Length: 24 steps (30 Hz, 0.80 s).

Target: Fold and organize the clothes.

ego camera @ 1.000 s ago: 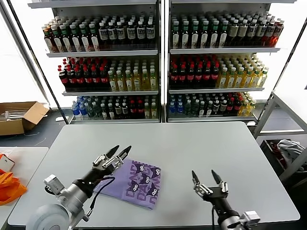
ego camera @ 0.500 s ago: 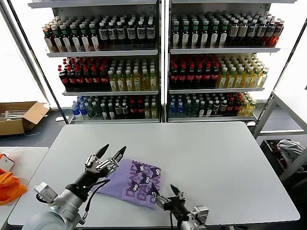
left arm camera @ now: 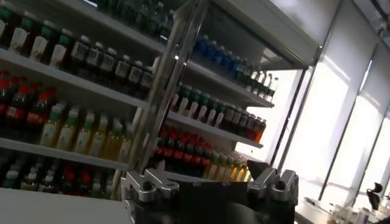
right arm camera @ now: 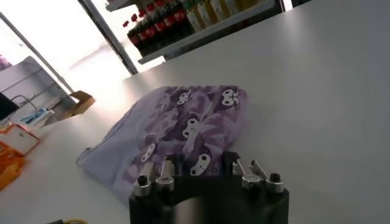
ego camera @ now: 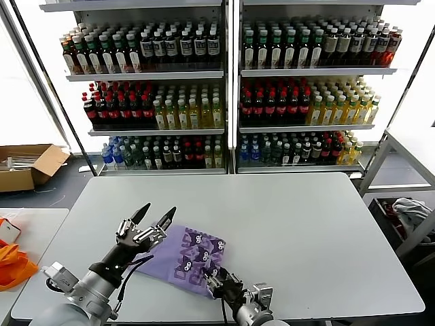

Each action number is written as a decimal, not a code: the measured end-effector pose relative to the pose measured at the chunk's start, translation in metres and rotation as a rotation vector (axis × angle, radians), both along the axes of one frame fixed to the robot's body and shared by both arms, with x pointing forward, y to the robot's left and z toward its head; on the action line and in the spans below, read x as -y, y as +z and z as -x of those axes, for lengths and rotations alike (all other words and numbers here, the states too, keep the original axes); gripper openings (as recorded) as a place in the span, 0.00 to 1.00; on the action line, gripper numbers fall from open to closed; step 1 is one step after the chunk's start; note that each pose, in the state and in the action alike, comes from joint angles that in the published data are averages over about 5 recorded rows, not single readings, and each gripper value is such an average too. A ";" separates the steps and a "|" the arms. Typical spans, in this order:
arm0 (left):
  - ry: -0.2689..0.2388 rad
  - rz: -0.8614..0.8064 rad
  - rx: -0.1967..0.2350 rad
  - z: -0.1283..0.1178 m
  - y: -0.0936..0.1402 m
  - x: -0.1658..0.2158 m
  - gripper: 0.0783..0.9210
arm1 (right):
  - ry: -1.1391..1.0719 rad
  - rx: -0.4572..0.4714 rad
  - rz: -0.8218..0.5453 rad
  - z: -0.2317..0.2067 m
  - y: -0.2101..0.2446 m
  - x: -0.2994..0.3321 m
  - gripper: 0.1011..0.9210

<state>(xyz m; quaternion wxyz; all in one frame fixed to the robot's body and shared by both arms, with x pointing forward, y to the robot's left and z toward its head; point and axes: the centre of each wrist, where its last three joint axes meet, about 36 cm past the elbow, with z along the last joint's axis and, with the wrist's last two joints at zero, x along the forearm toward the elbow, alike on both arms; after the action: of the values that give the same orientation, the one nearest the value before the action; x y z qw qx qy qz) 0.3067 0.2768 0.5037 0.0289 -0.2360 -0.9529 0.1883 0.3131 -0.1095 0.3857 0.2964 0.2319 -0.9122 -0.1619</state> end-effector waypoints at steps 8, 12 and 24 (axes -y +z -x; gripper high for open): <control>0.001 -0.011 -0.005 -0.001 -0.003 -0.001 0.88 | 0.036 0.067 0.097 -0.007 0.015 0.016 0.16; 0.000 -0.012 -0.005 -0.002 -0.003 -0.002 0.88 | 0.041 0.112 0.159 -0.013 0.021 0.032 0.04; -0.001 -0.012 -0.009 -0.001 -0.005 -0.001 0.88 | 0.043 0.196 0.322 -0.033 0.030 0.082 0.04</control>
<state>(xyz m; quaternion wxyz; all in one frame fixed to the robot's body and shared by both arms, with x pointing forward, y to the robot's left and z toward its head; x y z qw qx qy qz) 0.3076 0.2776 0.4987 0.0345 -0.2353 -0.9538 0.1838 0.3466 -0.1919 0.4155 0.2426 0.2158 -0.9457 0.0159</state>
